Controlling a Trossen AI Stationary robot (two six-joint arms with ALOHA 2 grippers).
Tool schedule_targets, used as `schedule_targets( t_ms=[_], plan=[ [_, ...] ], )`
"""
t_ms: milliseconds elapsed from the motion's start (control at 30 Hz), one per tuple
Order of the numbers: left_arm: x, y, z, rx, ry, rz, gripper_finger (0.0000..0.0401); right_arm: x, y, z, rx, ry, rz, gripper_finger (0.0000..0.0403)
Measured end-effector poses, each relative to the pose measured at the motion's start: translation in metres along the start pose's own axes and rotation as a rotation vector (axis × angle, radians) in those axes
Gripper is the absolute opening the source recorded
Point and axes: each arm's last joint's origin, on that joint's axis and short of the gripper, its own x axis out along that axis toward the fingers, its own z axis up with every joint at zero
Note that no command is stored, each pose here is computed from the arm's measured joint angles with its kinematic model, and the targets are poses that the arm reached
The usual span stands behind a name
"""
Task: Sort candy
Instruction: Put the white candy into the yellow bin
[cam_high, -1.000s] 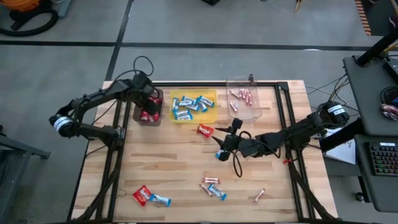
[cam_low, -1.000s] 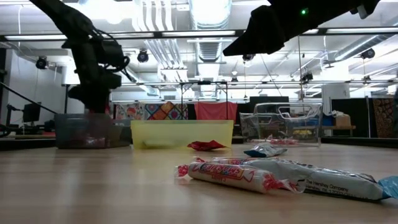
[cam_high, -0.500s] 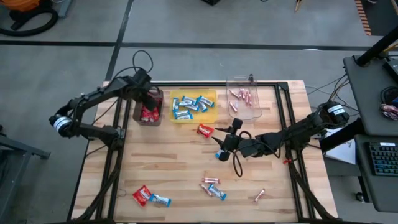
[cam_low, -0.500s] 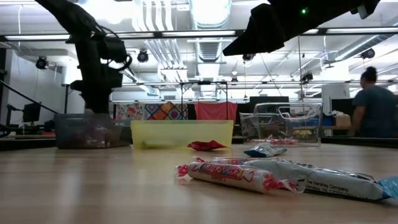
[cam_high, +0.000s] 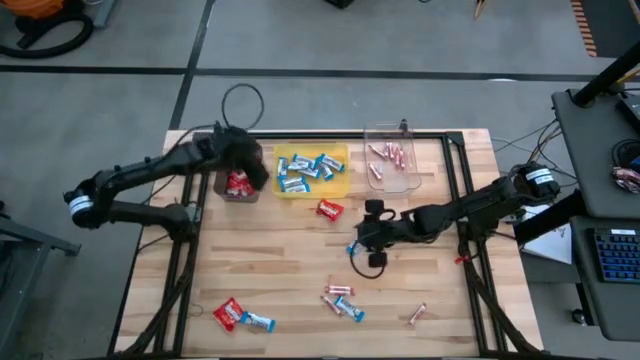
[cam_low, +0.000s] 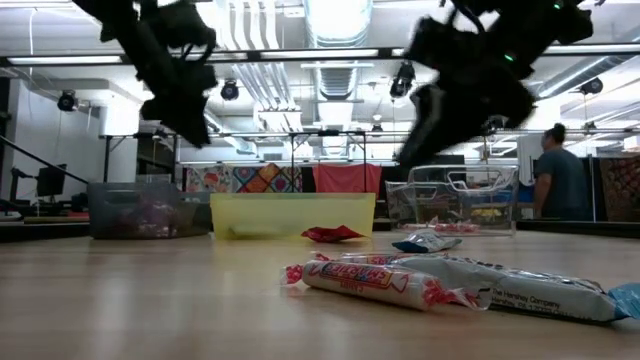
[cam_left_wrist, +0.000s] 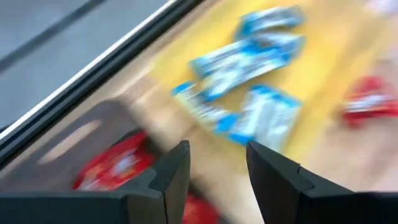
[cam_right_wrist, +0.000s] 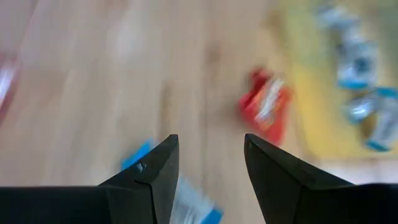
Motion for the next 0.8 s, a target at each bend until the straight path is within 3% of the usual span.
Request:
schedule_targets(
  t_ms=[233,400,567,800],
  plan=[
    [-0.017,-0.068,-0.009,0.121,-0.207,-0.151,0.0141,0.001,0.002,-0.016,-0.114,0.125,0.122,0.0173],
    [-0.031,-0.108,-0.018,0.196,-0.339,-0.208,0.0141,0.009,0.000,-0.022,-0.143,0.160,0.134,0.0173],
    [-0.041,-0.128,-0.027,0.235,-0.388,-0.256,0.0141,0.026,-0.002,-0.031,-0.158,0.224,0.128,0.0173],
    [-0.042,-0.138,-0.033,0.259,-0.391,-0.272,0.0141,0.052,-0.004,-0.043,-0.143,0.311,0.134,0.0173]
  ],
)
